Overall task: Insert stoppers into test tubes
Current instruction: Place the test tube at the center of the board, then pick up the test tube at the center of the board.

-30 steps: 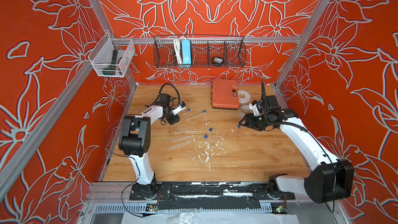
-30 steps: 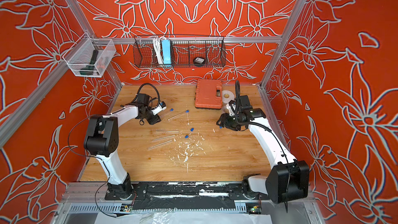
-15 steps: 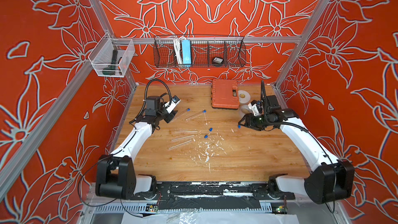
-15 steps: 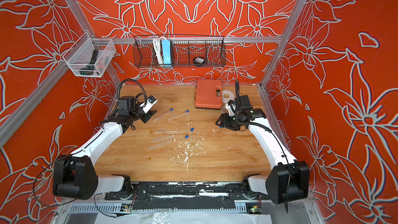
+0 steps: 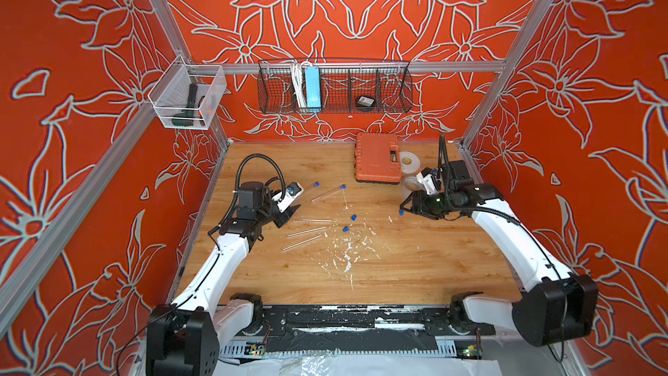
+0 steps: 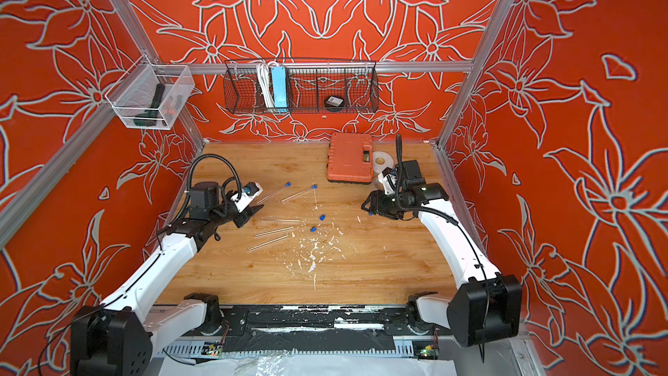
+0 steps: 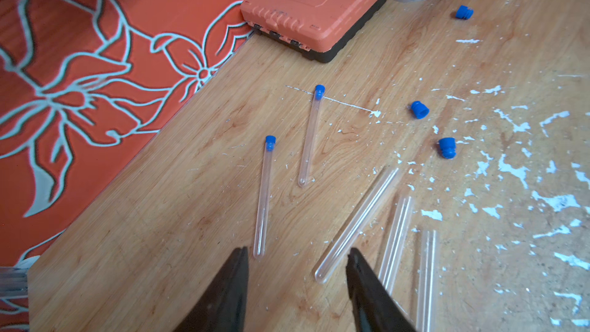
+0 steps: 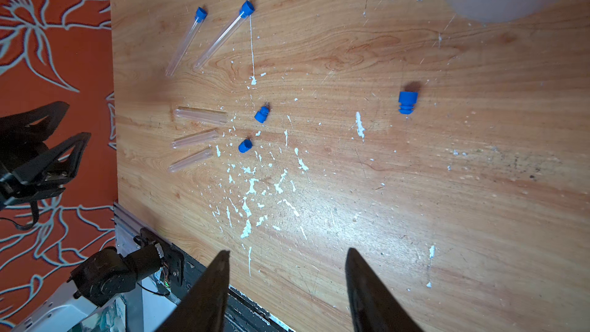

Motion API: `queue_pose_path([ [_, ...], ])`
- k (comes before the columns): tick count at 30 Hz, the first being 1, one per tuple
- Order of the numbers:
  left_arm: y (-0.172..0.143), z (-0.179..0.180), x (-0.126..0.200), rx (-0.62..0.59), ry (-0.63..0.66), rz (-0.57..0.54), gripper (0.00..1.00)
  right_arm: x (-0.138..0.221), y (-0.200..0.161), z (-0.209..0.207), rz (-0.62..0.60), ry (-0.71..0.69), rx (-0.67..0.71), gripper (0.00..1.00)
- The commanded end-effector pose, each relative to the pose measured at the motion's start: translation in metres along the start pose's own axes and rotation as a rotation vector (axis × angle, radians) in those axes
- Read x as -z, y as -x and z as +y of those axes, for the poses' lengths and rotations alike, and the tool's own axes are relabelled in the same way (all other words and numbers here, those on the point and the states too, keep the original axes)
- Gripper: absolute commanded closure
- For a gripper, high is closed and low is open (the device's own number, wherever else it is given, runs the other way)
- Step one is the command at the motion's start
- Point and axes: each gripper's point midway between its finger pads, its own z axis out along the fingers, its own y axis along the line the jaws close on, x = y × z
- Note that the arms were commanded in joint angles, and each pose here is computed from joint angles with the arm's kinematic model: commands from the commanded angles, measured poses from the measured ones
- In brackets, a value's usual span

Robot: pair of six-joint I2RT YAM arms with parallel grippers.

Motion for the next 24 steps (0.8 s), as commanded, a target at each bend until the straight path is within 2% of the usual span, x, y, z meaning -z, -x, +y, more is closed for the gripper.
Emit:
queue_pose_path([
  [1,-0.010,-0.025,0.004,-0.054,-0.085,0.020,0.53,0.003,-0.004,0.001,-0.007,0.014,0.020,0.41],
  [11,-0.033,-0.061,0.010,-0.111,-0.167,0.096,0.50,0.003,-0.007,0.001,0.002,0.021,0.026,0.42],
  [24,-0.076,-0.104,-0.004,-0.199,-0.312,0.265,0.50,-0.002,-0.006,0.003,0.016,0.042,0.033,0.42],
])
